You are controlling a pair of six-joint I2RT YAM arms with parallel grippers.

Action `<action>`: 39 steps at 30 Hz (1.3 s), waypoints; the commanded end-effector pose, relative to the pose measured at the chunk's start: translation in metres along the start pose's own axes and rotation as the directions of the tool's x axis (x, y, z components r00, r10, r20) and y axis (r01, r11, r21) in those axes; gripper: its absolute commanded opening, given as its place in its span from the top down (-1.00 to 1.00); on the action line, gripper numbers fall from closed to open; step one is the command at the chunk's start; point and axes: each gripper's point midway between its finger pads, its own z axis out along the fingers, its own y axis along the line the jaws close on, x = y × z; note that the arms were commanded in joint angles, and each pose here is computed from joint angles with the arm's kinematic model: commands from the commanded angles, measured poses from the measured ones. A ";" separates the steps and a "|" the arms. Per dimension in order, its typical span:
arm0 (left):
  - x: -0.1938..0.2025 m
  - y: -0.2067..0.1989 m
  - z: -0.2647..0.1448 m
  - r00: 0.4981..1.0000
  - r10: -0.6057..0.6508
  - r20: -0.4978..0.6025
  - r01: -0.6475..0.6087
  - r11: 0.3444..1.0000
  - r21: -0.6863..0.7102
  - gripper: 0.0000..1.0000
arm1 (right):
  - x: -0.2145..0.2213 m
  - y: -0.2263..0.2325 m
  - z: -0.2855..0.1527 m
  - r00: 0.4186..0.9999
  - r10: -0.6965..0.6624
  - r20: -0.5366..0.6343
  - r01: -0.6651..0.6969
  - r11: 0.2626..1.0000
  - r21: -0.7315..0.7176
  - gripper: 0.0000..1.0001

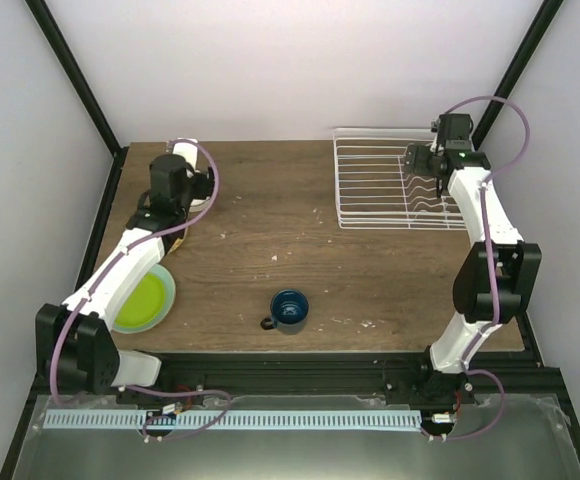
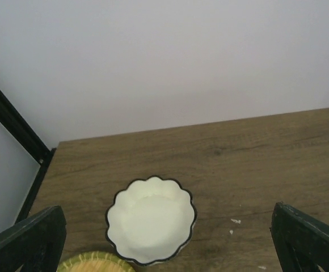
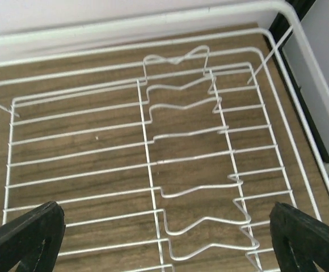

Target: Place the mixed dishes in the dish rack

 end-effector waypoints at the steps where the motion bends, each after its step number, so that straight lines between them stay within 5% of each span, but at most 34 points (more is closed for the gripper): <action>1: 0.010 -0.004 0.006 0.997 -0.045 -0.055 0.047 0.998 0.039 -1.00 | 0.012 0.003 0.004 0.995 0.000 -0.096 -0.001 1.000 -0.008 -1.00; 11: 0.012 0.008 0.012 0.989 -0.133 -0.073 0.137 0.989 0.057 -1.00 | 0.016 -0.019 0.024 0.991 0.019 -0.134 -0.018 1.000 0.006 -1.00; 17: 0.015 0.015 0.015 0.986 -0.145 -0.086 0.149 0.988 0.044 -0.99 | 0.038 -0.034 0.055 0.966 0.038 -0.254 -0.039 0.999 0.002 -1.00; 30: 0.023 0.019 0.021 0.982 -0.148 -0.114 0.152 0.988 0.029 -1.00 | 0.074 -0.021 0.098 0.926 0.027 -0.376 -0.065 0.994 -0.089 -1.00; 39: 0.030 0.018 0.026 0.979 -0.151 -0.137 0.157 0.987 0.030 -1.00 | 0.109 -0.034 0.110 0.892 0.033 -0.451 -0.045 0.999 -0.016 -1.00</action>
